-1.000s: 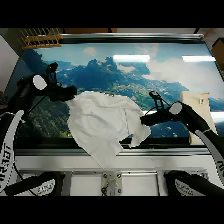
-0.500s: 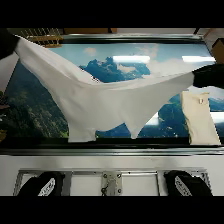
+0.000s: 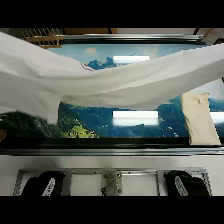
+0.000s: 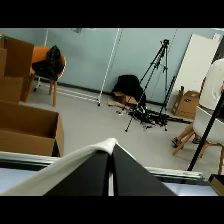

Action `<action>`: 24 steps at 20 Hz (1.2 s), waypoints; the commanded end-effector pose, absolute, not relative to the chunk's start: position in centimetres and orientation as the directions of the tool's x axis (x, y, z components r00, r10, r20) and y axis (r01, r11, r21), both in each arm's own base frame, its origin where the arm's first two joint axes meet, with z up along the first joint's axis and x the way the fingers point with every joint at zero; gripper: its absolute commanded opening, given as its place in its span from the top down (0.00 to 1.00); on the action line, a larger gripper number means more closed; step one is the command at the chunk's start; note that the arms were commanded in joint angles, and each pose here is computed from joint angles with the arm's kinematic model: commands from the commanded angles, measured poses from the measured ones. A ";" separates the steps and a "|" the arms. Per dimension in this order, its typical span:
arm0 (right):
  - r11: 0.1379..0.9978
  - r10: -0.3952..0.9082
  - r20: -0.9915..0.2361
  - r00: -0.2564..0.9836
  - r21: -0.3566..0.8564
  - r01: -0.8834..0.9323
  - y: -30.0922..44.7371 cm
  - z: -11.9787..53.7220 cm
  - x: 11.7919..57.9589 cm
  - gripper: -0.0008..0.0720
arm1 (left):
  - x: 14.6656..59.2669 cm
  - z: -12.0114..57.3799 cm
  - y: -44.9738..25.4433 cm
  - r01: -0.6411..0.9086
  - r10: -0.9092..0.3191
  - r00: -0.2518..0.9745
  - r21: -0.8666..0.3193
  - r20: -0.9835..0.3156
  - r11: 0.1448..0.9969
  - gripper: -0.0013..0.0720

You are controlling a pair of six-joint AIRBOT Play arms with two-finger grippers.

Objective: Fold the clothes and pants, and hang the long-sleeved shirts on hangers.

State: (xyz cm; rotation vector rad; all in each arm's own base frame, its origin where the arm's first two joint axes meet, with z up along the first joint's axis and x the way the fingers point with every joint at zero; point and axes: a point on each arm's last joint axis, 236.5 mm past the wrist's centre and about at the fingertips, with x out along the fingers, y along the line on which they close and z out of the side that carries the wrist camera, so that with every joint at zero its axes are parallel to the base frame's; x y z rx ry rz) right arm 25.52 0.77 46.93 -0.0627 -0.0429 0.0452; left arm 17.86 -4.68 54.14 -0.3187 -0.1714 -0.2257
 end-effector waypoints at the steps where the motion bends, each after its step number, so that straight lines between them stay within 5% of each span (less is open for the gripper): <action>1: 0.998 0.036 0.109 0.993 -0.048 -0.031 0.7 48.7 24.2 0.97 | 15.8 54.6 -4.7 0.258 -0.192 0.954 -0.308 0.229 0.916 0.98; 6: 0.999 0.027 0.097 0.995 -0.028 -0.025 -0.1 48.2 27.7 0.97 | 24.1 46.3 -4.8 0.145 -0.205 0.968 -0.351 -0.142 0.925 0.98; 11: 0.993 0.083 -0.192 0.978 0.101 -0.064 -1.1 37.9 40.8 0.97 | 38.4 31.6 -3.1 -0.042 -0.153 0.846 -0.352 -0.510 0.935 0.98; 15: 0.986 0.106 -0.434 0.895 0.162 -0.038 -1.7 23.8 51.9 0.97 | 50.2 20.9 -2.3 -0.097 -0.124 0.819 -0.347 -0.561 0.933 0.98; 19: 0.984 0.096 -0.480 0.872 0.178 -0.011 -1.9 16.9 57.2 0.95 | 56.9 15.1 -3.2 -0.103 -0.133 0.791 -0.344 -0.597 0.933 0.98; 20: 0.984 0.094 -0.479 0.873 0.178 -0.008 -2.0 16.6 57.6 0.75 | 57.6 14.3 -3.3 -0.107 -0.136 0.777 -0.342 -0.615 0.934 0.94; 21: 0.984 0.092 -0.479 0.873 0.177 -0.007 -2.1 16.6 57.7 0.34 | 57.9 13.6 -3.4 -0.111 -0.140 0.755 -0.336 -0.640 0.935 0.52; 22: 0.984 0.090 -0.475 0.876 0.176 -0.006 -2.2 16.9 57.6 0.08 | 57.8 13.0 -3.1 -0.122 -0.139 0.729 -0.328 -0.670 0.937 0.16; 24: 0.985 0.085 -0.475 0.876 0.175 -0.001 -2.9 18.3 56.3 0.11 | 56.3 12.2 -1.5 -0.159 -0.131 0.662 -0.310 -0.738 0.937 0.11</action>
